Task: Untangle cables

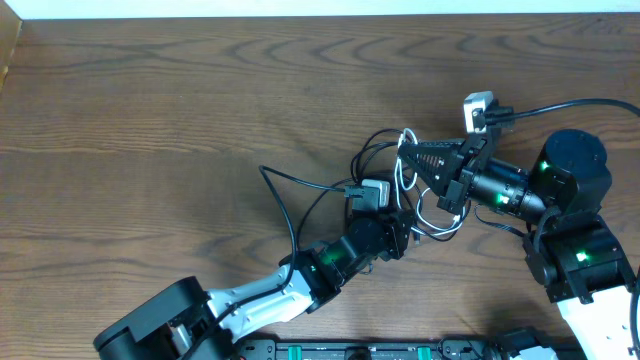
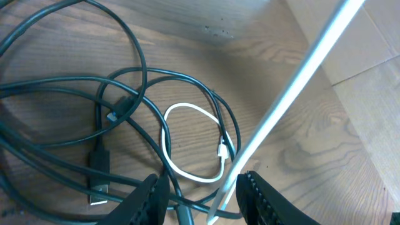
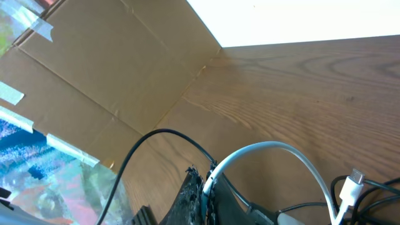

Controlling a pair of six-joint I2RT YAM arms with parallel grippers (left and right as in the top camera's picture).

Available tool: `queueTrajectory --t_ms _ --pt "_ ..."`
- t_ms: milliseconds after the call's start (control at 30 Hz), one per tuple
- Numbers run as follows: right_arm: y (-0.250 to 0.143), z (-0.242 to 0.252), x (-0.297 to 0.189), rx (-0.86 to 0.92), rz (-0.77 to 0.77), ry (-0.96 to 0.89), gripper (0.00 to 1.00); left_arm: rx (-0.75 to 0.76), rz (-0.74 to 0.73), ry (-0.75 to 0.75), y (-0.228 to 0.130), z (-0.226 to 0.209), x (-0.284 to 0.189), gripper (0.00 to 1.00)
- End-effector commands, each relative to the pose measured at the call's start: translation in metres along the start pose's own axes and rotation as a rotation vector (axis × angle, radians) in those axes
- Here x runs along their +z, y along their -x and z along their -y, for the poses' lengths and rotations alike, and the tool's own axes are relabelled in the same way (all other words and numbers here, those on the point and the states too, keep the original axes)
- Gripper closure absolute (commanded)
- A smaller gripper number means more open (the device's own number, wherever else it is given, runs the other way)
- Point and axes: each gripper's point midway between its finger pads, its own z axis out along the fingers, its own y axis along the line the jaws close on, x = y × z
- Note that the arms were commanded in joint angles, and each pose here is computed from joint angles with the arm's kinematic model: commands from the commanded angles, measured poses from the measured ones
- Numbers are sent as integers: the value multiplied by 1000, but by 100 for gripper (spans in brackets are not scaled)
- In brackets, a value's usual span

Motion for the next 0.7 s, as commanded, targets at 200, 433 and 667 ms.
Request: queueTrajectory --t_ms 200,433,667 --pt "-1 3 2 19 -12 3 98 5 10 -6 -1 1 6 61" --pt "-3 9 6 47 -25 -4 99 3 19 -16 1 3 6 65" --pt "-5 13 9 63 -33 -8 98 3 18 -15 1 3 6 87"
